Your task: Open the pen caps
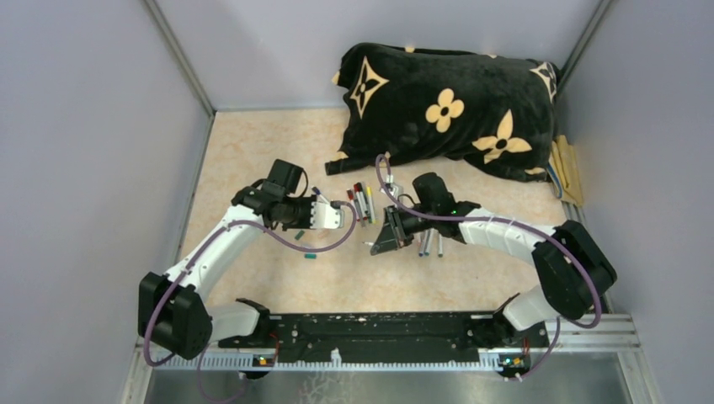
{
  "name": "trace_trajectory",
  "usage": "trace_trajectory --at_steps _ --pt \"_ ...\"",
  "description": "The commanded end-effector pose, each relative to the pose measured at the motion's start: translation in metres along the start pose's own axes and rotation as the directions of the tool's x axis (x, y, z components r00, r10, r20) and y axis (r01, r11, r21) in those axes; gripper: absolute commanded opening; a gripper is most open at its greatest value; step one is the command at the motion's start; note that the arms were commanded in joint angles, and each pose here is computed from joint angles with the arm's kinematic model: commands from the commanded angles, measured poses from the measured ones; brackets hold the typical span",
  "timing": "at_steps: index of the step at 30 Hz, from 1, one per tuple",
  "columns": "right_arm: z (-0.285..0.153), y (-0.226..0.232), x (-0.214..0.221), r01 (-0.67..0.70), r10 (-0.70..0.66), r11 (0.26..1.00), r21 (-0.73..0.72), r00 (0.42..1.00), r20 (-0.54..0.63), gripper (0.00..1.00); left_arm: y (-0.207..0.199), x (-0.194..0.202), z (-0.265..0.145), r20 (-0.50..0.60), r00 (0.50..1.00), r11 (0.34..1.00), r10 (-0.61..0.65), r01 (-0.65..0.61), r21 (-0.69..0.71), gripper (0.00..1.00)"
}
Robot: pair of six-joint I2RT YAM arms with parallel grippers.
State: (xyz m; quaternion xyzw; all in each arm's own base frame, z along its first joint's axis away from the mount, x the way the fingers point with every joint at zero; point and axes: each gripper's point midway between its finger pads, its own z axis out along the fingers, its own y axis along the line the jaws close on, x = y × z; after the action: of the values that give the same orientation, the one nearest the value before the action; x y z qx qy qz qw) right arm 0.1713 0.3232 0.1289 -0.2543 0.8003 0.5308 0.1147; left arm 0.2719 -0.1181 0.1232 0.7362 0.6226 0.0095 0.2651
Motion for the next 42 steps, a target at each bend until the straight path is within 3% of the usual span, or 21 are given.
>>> trace_trajectory --at_steps 1,3,7,13,21,29,35,42 --pt "-0.019 -0.012 -0.018 0.035 -0.049 0.99 0.138 0.994 0.099 0.0 -0.001 -0.001 0.003 0.016 0.999 0.999 -0.036 0.036 0.021 0.0" --pt "-0.032 -0.038 -0.03 -0.008 -0.048 0.949 0.315 0.984 0.169 0.0 -0.006 -0.007 0.01 0.055 0.993 0.994 -0.103 0.101 0.043 0.0" --pt "-0.078 -0.091 -0.039 -0.137 -0.085 0.771 0.621 0.945 0.314 0.0 -0.016 0.0 0.034 0.068 0.963 0.963 -0.26 0.254 0.09 0.01" --pt "-0.133 -0.125 -0.034 -0.314 -0.113 0.599 0.736 0.877 0.466 0.0 -0.019 0.026 0.056 0.049 0.913 0.909 -0.406 0.398 0.123 0.02" --pt "-0.164 -0.164 -0.007 -0.422 -0.117 0.409 0.809 0.855 0.505 0.04 -0.027 0.036 0.074 0.035 0.877 0.869 -0.48 0.469 0.156 0.08" --pt "-0.16 -0.201 0.01 -0.429 -0.106 0.329 0.841 0.869 0.484 0.09 -0.034 0.041 0.086 0.0 0.857 0.841 -0.515 0.505 0.193 0.24" --pt "-0.16 -0.208 0.009 -0.424 -0.101 0.311 0.851 0.875 0.473 0.14 -0.032 0.038 0.085 0.013 0.858 0.844 -0.513 0.501 0.193 0.43" --pt "-0.162 -0.207 0.006 -0.421 -0.109 0.307 0.854 0.876 0.47 0.12 -0.024 0.029 0.074 0.044 0.854 0.843 -0.518 0.502 0.192 0.55"
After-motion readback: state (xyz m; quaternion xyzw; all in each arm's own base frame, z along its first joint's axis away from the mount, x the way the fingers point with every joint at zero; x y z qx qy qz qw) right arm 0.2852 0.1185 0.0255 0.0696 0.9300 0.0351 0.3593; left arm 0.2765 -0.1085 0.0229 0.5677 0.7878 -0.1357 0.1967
